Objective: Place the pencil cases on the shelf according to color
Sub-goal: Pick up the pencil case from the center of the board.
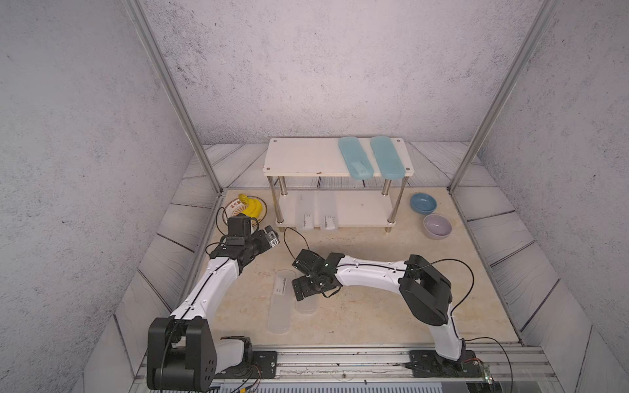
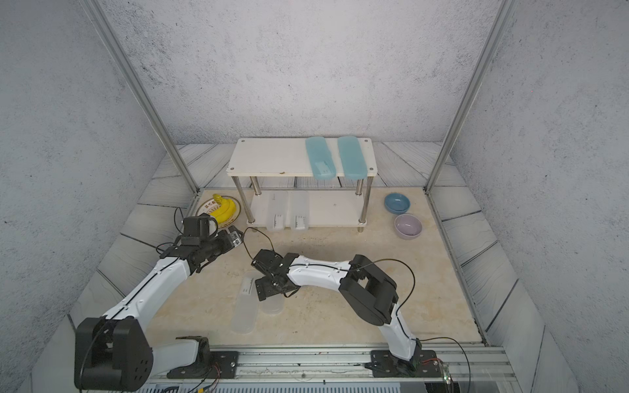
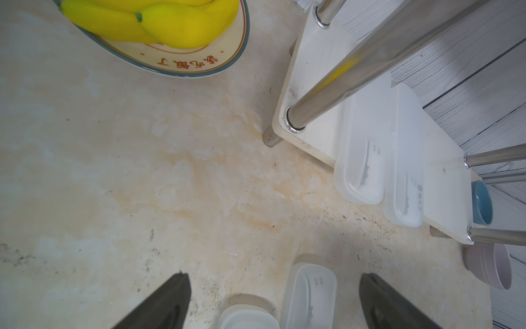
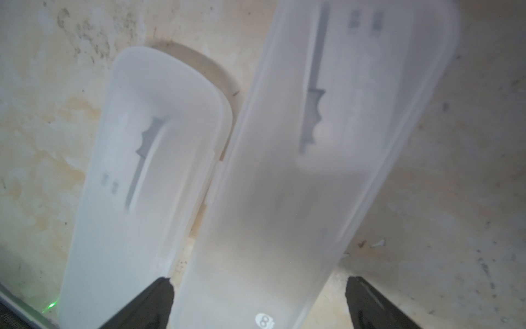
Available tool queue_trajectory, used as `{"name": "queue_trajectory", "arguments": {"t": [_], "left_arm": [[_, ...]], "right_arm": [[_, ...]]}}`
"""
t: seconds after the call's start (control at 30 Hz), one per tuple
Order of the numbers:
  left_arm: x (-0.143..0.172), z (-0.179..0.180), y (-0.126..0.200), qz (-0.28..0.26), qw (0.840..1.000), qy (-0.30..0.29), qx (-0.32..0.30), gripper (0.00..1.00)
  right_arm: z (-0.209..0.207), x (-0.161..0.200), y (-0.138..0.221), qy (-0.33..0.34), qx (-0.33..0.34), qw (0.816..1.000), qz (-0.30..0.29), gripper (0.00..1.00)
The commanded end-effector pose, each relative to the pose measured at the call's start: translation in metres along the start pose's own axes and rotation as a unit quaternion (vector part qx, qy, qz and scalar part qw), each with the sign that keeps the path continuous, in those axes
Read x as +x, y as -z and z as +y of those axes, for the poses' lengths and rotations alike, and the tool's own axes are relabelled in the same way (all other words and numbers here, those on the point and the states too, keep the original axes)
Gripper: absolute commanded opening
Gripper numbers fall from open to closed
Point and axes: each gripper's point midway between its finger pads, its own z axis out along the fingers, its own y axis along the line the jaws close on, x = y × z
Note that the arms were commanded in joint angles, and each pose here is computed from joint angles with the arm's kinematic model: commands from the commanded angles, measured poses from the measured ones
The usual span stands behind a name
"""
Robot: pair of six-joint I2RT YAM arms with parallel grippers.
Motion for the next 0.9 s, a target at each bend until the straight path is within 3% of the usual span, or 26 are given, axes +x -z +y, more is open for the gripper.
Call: {"name": "queue_trajectory", "arguments": {"t": [0.0,0.27,0.47,0.67,0.87], "left_arm": [[-0.013,-0.002,0.01,-0.022,1.0,0.004,0.001,0.99],[-0.016,-0.001,0.012,-0.023,1.0,0.012,0.006,0.99],[-0.016,-0.006,0.011,-0.022,1.0,0.009,0.02,0.99],[-0.014,-0.006,0.009,-0.017,1.0,0.01,0.02,0.99],[-0.013,-0.004,0.008,-0.015,1.0,0.009,0.016,0.99]], "right_arm": [[0.0,0.013,-0.002,0.019,0.018,0.999,0.035,1.0],[-0.02,0.024,-0.015,0.012,0.069,0.996,0.062,1.0],[-0.067,0.037,-0.002,-0.016,0.119,0.99,0.07,1.0],[-0.112,0.051,0.02,-0.067,0.083,0.993,0.052,1.0],[-0.113,0.045,0.046,-0.006,0.036,0.999,0.007,1.0]]}}
